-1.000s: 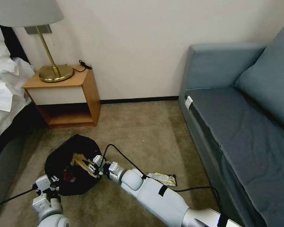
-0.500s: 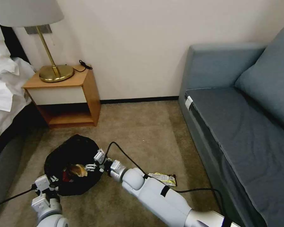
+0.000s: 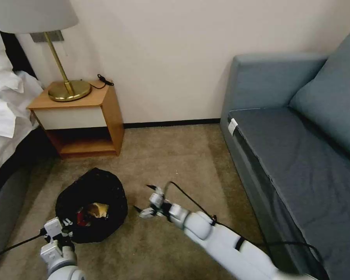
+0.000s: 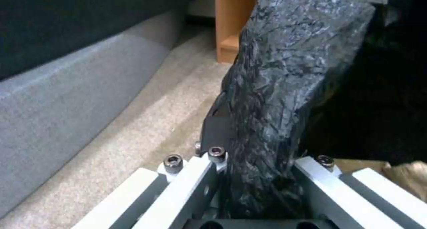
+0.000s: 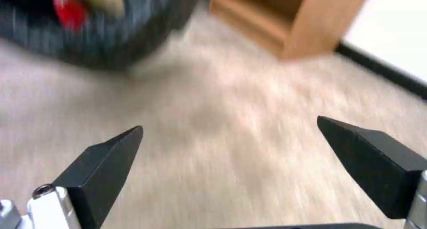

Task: Pick up the trash bin, then pick up the garbage on the floor and place it into the trash bin.

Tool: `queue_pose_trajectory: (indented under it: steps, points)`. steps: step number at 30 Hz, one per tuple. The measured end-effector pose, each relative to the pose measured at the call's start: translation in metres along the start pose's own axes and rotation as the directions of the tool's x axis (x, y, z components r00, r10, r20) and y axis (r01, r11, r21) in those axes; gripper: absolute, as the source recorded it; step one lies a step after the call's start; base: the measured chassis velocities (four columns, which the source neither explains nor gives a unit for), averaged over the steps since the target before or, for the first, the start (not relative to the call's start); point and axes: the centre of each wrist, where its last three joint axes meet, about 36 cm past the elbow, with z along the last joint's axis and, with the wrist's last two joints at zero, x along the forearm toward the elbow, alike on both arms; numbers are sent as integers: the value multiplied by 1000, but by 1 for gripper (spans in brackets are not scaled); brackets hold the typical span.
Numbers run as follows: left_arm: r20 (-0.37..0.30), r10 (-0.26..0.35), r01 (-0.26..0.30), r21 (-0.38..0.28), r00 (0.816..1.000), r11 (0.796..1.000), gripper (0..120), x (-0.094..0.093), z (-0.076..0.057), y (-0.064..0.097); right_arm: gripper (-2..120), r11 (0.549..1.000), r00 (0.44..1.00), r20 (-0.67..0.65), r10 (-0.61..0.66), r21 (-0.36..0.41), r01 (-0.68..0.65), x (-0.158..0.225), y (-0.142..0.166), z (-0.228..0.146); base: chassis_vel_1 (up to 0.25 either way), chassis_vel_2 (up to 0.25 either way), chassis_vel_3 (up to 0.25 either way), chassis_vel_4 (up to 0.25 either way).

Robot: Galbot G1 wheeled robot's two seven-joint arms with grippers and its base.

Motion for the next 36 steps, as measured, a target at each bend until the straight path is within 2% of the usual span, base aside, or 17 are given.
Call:
queue_pose_trajectory:
  steps: [3,8,23,31,36]
  points:
    - [3,2,-2,-6,1000,1000,2,1,1,-1,100,1000,995,-92,-22,-11,21,31,1,23,0,0,0,0]
    - [8,4,-4,-14,1000,1000,2,2,1,-2,100,997,986,-159,-59,-61,50,51,3,35,0,0,0,0]
    - [26,10,-9,-25,1000,1000,2,6,-2,-2,100,986,959,-282,-5,-162,-42,52,-9,70,0,0,0,0]
    - [30,7,-7,-27,1000,1000,2,6,-1,0,100,984,944,-330,4,-167,-62,54,-14,89,0,0,0,0]
    - [27,5,-4,-23,1000,1000,2,7,1,-1,100,971,933,-360,11,-220,-96,55,-29,107,0,0,0,0]
